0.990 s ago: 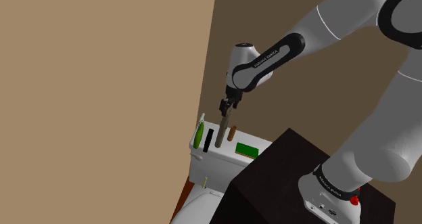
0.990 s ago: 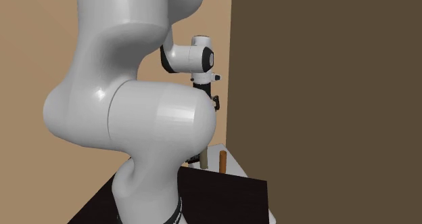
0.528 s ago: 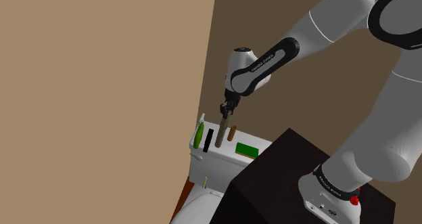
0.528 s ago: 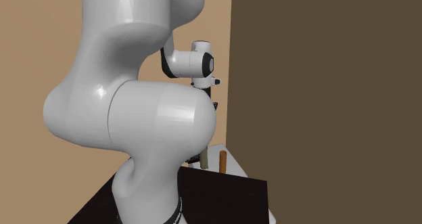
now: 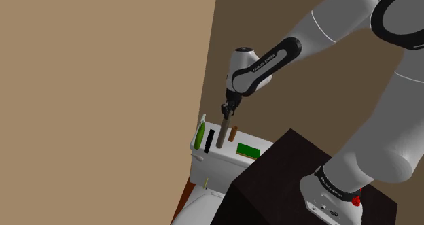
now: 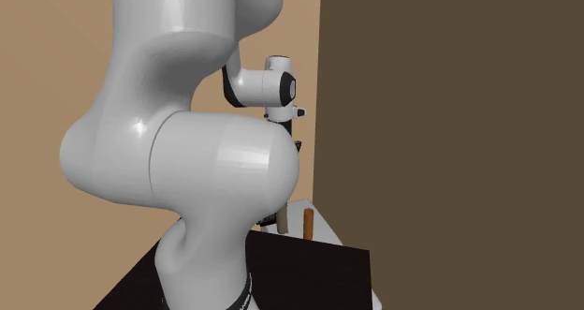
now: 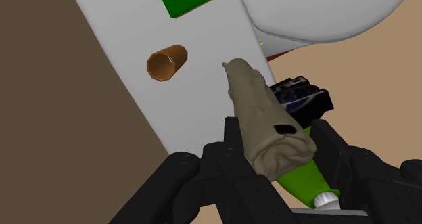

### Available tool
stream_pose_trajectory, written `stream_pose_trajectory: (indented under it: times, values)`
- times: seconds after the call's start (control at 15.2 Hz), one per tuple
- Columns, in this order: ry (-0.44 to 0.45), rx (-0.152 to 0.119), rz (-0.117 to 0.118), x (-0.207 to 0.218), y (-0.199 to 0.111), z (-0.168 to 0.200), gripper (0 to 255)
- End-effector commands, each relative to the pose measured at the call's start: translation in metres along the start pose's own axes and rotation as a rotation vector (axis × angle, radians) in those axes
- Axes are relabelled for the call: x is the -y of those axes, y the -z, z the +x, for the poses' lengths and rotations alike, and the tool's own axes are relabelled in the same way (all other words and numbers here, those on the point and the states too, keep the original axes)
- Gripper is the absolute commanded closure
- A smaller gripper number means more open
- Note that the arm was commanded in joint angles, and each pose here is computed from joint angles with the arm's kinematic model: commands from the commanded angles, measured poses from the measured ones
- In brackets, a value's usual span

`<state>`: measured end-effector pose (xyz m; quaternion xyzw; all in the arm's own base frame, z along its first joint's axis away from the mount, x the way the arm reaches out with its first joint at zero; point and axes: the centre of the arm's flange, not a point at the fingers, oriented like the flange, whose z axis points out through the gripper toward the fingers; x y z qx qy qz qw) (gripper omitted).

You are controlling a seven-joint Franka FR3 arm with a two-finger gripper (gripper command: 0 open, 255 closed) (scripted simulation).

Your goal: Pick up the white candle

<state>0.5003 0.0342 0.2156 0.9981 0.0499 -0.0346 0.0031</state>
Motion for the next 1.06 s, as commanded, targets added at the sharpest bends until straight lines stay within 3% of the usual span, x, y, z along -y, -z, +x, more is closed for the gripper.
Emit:
stream_pose_trajectory:
  times: [0.0, 0.99]
  values:
    - [0.000, 0.000, 0.000, 0.000, 0.008, 0.000, 255]
    - [0.000, 0.000, 0.000, 0.000, 0.077, -0.005, 255]
